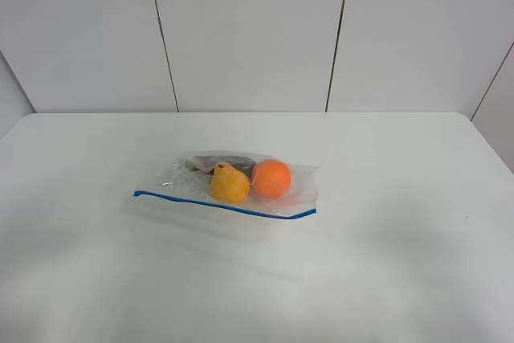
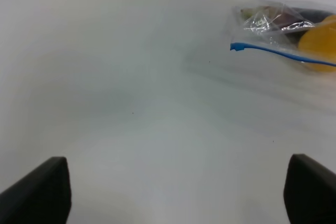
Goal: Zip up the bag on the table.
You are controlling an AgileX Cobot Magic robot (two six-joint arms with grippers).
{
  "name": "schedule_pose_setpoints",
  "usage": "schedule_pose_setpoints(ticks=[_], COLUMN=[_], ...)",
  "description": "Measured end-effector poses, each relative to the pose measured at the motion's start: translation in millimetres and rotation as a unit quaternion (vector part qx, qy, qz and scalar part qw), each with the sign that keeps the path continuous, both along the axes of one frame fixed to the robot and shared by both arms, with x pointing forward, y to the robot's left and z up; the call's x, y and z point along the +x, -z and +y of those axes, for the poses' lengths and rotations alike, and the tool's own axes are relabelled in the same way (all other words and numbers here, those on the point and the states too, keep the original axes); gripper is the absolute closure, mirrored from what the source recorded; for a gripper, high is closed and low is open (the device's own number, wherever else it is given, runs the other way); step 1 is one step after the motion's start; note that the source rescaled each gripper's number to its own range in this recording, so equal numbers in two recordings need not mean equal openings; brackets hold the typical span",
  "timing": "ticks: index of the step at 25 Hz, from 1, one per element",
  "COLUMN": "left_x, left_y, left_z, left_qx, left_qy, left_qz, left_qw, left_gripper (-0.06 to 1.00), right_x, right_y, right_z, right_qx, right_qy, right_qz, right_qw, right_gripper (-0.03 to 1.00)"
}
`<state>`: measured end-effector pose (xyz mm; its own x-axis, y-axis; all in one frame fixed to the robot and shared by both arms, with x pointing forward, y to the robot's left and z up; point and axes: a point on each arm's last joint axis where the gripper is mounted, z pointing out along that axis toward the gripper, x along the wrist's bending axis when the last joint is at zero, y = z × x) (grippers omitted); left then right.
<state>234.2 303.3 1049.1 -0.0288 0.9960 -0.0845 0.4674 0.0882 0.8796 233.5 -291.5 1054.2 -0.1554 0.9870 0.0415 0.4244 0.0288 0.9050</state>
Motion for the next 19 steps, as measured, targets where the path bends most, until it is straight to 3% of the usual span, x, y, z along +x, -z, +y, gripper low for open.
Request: schedule_pose_setpoints(ticks=[19], left_x=[0.0], left_y=[0.0], left_z=[0.0], left_qx=[0.0], left_qy=[0.0], left_qz=[0.0], left_qw=[1.0], left_gripper=[-0.02], right_x=[0.0], right_y=[-0.1], right_z=[0.1], right_qx=[0.001], right_qy=[0.0], right_qz=[0.0], right_qw=[1.0], right_gripper=[0.08])
